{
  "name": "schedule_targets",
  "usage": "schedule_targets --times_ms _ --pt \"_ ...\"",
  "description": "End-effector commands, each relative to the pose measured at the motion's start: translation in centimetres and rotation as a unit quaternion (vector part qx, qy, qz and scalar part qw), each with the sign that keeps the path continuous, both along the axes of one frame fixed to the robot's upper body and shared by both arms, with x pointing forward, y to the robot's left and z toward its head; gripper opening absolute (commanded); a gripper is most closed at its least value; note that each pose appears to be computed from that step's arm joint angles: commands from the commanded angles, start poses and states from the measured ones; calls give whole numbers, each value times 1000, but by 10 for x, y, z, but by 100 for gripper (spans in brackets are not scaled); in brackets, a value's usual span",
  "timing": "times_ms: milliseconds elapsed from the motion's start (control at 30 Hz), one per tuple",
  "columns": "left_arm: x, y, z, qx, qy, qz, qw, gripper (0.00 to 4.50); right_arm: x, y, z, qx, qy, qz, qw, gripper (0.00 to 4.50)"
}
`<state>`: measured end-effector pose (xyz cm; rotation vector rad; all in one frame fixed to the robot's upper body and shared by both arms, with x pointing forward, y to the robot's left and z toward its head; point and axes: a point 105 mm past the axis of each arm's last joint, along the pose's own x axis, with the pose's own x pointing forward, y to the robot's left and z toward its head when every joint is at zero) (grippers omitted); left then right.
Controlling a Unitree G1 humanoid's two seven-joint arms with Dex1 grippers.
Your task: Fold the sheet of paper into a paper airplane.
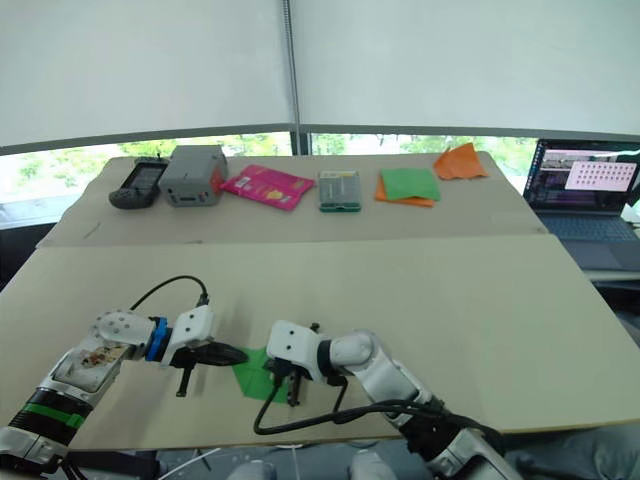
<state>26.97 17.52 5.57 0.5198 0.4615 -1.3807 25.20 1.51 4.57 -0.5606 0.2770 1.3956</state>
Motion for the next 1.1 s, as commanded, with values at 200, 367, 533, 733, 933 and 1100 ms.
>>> schedule_targets --times_ms 200,367,533,733,933,1100 --pt "-8 14 -21 46 37 16 998 4 -22 -39 -64 -107 103 -36 988 0" --pt "-8 14 -20 48 36 15 998 4 -28 -50 -69 -110 123 -51 985 0" --pt "-9 15 -20 49 35 15 998 4 -34 -56 -73 -108 139 -65 982 0" --pt "-8 15 -19 50 34 12 998 4 -38 -64 -78 -107 171 -94 975 0" --pt "-7 14 -18 51 33 11 998 4 -36 -62 -72 -80 190 -115 972 0" --pt "-7 13 -18 50 31 10 998 4 -31 -58 -66 -61 192 -131 971 0"
